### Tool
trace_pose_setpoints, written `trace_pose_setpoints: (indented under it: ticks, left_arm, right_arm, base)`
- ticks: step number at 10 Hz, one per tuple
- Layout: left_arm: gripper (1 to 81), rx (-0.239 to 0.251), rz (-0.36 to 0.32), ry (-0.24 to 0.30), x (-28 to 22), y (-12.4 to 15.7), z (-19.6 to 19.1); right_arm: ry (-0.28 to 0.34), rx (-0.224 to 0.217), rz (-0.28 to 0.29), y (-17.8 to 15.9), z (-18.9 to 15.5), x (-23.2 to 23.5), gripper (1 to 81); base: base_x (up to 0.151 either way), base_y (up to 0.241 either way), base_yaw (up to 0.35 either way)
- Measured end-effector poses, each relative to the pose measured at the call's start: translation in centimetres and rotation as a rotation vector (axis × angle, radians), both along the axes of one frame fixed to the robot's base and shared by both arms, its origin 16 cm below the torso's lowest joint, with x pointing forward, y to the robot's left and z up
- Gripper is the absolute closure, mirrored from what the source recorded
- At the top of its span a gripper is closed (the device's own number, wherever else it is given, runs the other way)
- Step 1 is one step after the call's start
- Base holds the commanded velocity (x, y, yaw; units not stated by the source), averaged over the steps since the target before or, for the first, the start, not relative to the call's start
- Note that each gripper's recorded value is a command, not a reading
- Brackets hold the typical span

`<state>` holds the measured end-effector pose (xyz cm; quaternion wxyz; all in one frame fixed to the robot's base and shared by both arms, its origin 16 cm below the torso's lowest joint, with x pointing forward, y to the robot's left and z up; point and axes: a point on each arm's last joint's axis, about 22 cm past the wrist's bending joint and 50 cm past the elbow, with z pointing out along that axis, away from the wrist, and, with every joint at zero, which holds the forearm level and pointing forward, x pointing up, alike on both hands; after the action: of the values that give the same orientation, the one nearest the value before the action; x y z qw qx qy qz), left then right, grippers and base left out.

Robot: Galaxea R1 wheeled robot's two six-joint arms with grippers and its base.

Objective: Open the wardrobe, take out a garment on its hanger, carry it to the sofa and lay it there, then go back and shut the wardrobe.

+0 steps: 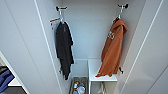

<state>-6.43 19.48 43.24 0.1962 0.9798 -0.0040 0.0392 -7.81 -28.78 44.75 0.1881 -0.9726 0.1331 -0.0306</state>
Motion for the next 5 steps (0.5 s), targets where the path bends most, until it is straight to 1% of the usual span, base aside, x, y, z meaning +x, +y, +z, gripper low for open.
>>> trace_pose_setpoints:
  ticks: [1, 2, 3, 4, 5]
  left_arm:
    - [1.0, 0.027, -0.013, 0.009, -0.3, -0.1, -0.4]
    - [1.0, 0.032, -0.024, 0.020, -0.7, -1.1, -0.6]
    - [1.0, 0.031, -0.037, 0.032, -1.2, -2.1, -0.6]
    - [1.0, 0.022, -0.077, 0.026, -1.6, -3.3, -0.5]
    - [1.0, 0.021, -0.113, 0.015, -1.7, -3.6, -0.4]
  right_arm:
    - [0.004, -0.026, 0.006, 0.4, -0.7, -0.2, 1.0]
    - [0.012, -0.036, 0.013, 2.2, -1.3, -0.5, 1.0]
    - [0.023, -0.028, 0.017, 5.2, -1.6, -1.0, 1.0]
    - [0.051, -0.017, 0.027, 8.0, -1.7, -2.2, 1.0]
    - [0.103, -0.027, 0.047, 9.6, -1.8, -4.0, 1.0]
  base:
    - [0.000, 0.000, 0.000]
    - [0.000, 0.000, 0.000]
    - [0.000, 0.000, 0.000]
    - [0.000, 0.000, 0.000]
    - [0.000, 0.000, 0.000]
